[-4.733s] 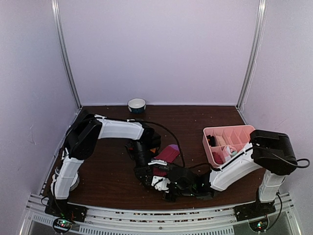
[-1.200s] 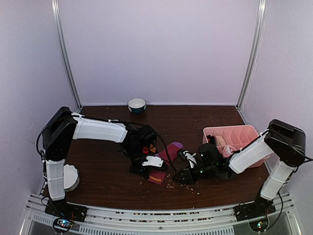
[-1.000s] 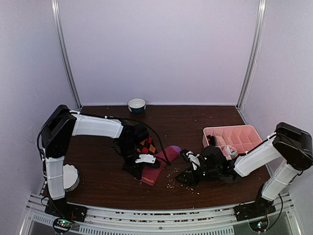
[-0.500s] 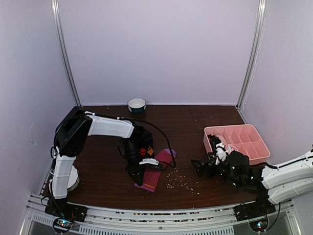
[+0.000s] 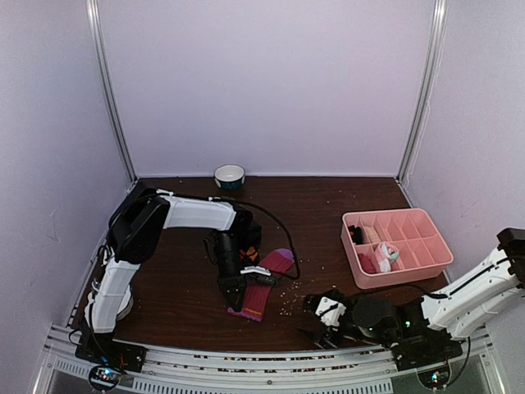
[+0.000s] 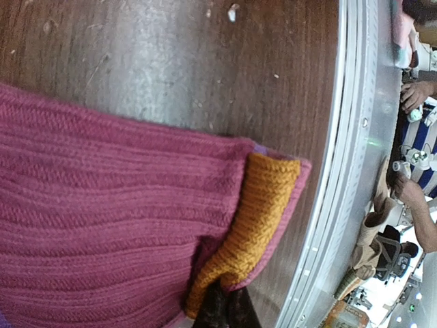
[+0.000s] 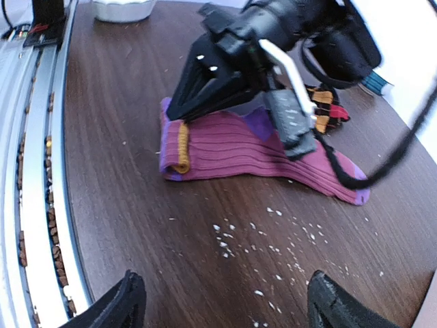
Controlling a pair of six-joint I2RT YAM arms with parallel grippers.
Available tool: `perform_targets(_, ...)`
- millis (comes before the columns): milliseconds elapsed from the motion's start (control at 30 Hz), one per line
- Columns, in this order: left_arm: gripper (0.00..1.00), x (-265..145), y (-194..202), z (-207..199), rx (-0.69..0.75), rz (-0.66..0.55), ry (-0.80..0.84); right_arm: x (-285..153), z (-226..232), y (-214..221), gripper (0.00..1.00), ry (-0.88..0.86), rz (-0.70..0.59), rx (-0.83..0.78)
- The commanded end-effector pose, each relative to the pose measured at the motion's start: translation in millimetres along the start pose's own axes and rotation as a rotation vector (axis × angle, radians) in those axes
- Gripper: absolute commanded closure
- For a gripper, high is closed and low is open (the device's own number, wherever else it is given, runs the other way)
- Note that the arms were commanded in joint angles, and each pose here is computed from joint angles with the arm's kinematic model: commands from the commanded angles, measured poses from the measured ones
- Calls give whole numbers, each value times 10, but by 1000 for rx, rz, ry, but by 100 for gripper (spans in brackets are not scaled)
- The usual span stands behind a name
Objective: Roll the socks
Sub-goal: Roll the sock.
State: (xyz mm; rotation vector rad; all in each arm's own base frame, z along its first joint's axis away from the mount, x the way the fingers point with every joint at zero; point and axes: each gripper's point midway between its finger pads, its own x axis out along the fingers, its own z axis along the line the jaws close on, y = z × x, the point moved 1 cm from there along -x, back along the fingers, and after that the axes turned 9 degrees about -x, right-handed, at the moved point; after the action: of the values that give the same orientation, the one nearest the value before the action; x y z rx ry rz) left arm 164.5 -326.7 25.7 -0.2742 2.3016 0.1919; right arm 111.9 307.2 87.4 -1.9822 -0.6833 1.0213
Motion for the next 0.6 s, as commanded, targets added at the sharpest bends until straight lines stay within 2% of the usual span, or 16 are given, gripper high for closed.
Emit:
perform_targets(0, 100, 102, -105, 264, -17, 5, -81, 345, 327, -253, 24, -66, -19, -226)
perform_targets(133, 100, 108, -95, 288, -32, 12, -92, 729, 501, -412, 37, -92, -21, -319)
perform_targets(300, 100, 115, -75, 285, -32, 16, -91, 1063, 531, -453, 51, -127, -14, -325)
perform_targets(567, 100, 111, -78, 279, -16, 13, -84, 1280, 550, -359, 60, -142, 20, -325)
